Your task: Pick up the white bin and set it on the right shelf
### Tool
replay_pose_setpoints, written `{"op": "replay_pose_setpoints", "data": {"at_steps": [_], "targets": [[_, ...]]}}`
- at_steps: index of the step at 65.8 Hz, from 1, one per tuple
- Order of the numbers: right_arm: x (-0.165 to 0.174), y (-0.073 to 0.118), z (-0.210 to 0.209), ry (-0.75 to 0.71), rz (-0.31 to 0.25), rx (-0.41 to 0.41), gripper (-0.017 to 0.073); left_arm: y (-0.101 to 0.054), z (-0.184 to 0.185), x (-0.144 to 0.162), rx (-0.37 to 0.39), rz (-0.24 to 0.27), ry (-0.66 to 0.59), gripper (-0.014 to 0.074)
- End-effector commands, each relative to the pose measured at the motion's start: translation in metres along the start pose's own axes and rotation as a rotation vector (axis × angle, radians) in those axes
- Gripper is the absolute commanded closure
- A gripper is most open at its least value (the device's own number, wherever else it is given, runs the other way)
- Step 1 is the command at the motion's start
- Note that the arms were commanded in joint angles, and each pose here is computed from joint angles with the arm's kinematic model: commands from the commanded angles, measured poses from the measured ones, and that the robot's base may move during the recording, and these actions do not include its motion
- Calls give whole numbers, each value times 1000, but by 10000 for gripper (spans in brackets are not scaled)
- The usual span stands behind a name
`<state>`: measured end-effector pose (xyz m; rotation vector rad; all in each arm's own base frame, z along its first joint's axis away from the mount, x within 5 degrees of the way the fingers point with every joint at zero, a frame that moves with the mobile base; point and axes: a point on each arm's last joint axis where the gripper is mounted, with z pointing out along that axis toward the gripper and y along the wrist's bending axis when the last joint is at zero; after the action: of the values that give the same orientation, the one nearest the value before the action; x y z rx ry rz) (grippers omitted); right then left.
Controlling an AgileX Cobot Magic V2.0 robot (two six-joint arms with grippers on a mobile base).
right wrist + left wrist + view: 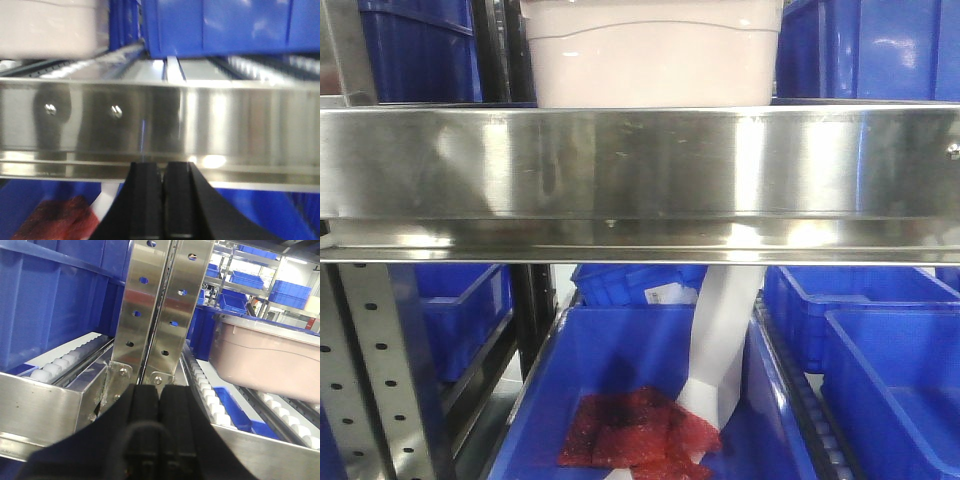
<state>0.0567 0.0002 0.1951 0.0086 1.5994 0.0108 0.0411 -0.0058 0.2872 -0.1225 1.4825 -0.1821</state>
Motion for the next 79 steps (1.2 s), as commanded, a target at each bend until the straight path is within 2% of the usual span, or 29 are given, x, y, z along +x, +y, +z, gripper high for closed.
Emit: {"op": "replay_pose_setpoints", "data": {"at_steps": [1, 23, 30, 36, 46, 79], "targets": [[-12, 0, -2, -137, -38, -3, 503, -1, 0, -14, -9, -13, -85, 712], [-14, 0, -2, -162, -28, -4, 503, -1, 0, -14, -9, -13, -85, 712], [-10, 0, -2, -116, 2, -6, 503, -1, 0, -14, -9, -13, -85, 712], [-7, 0, -2, -81, 2, -5, 503, -1, 0, -14, -9, -13, -85, 712], [-13, 0, -2, -148, 2, -6, 503, -1, 0, -14, -9, -13, -85, 712], [-12, 0, -2, -143, 2, -6, 503, -1, 0, -14, -9, -13, -85, 712]]}}
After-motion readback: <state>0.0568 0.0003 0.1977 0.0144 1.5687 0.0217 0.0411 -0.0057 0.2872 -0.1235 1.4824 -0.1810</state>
